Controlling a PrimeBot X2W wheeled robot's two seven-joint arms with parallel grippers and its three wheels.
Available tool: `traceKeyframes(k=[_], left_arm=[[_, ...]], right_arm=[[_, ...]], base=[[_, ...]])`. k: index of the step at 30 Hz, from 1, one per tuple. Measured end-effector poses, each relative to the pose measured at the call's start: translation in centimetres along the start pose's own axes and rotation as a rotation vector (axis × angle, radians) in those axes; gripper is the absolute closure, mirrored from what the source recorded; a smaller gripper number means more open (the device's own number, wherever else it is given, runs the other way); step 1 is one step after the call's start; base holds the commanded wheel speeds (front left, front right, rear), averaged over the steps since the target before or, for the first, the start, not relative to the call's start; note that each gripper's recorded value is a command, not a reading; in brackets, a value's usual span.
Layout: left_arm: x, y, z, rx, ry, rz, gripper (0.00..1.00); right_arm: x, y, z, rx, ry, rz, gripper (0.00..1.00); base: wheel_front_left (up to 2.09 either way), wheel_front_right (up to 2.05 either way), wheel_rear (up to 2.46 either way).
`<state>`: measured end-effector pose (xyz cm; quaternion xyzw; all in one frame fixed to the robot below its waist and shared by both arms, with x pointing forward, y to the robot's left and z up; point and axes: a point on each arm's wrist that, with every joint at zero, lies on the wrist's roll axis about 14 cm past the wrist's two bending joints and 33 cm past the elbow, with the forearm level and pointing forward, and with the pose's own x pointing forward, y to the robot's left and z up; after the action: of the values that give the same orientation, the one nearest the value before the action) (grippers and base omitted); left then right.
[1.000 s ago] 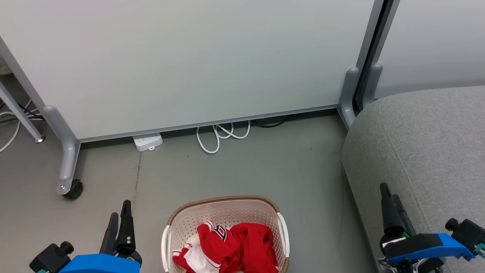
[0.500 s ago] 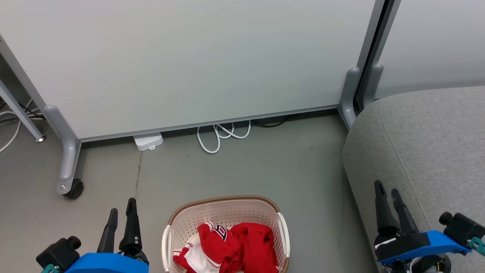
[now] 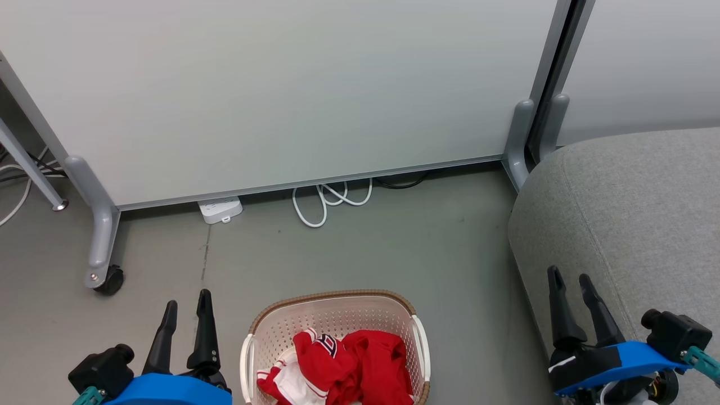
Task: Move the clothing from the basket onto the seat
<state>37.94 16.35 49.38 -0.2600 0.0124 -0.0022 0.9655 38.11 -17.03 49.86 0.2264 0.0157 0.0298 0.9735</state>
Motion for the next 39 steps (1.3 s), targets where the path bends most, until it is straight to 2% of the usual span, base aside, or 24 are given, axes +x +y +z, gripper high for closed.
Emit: traceKeyframes(k=[18,39], left_arm=[[-0.1,-0.6,0.1,0.152,-0.024,-0.023,0.0],[-0.3,-1.2,-0.7,0.272,-0.023,-0.055,0.0]], right_arm=[[-0.3,0.5,0.1,-0.18,0.0,0.025,0.0],[-0.4,1.1,0.6,-0.344,-0.023,0.051,0.0]], base=[[0.0,0.0,0.0],[0.0,0.0,0.0]])
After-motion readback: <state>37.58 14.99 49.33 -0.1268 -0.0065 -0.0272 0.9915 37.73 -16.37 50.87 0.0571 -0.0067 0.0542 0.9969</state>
